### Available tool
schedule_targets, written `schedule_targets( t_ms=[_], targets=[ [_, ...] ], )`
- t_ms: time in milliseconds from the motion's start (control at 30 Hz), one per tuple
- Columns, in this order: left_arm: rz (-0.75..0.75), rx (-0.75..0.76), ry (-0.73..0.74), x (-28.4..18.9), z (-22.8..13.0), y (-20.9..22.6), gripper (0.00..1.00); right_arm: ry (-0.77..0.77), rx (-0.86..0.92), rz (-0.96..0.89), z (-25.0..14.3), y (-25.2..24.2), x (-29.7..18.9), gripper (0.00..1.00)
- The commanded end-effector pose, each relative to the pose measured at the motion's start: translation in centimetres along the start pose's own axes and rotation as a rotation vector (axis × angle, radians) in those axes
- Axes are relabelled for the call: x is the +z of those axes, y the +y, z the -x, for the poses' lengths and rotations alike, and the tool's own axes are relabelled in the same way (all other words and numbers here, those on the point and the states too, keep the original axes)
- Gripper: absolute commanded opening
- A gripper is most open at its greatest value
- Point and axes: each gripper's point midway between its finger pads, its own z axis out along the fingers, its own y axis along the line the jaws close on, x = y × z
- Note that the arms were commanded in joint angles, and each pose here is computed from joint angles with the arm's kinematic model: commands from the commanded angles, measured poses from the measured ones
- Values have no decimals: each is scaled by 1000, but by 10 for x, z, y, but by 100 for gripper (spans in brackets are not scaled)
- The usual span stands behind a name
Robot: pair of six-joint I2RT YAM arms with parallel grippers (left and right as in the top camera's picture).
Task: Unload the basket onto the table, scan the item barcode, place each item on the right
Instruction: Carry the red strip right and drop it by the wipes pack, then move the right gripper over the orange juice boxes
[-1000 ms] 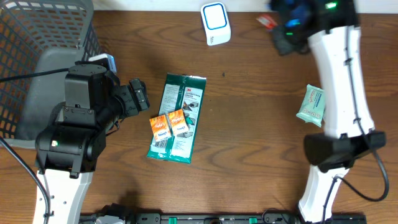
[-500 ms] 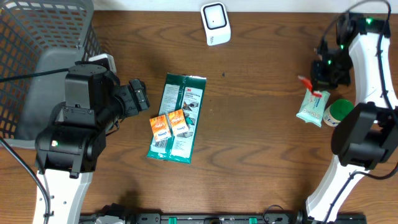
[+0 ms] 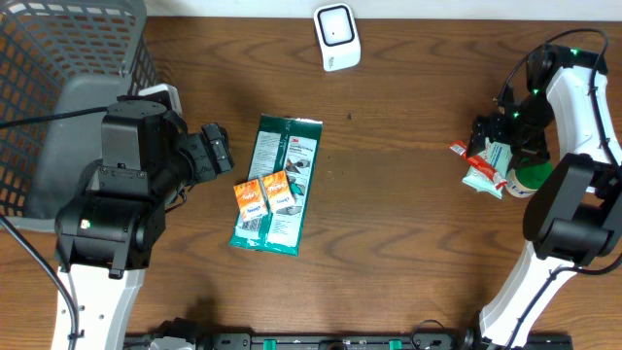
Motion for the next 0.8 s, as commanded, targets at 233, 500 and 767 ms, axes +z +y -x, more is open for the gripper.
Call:
schedule_targets(
  t_ms=[233, 500, 767],
  targets=[
    [11, 1, -20, -4, 5, 2, 90, -160, -118, 192, 16, 56, -76, 71],
    [11, 1, -20, -4, 5, 2, 91, -231, -532, 394, -4, 150, -110, 1],
    [11, 1, -20, -4, 5, 2, 90, -255, -730, 384, -16, 220, -100, 38]
  ],
)
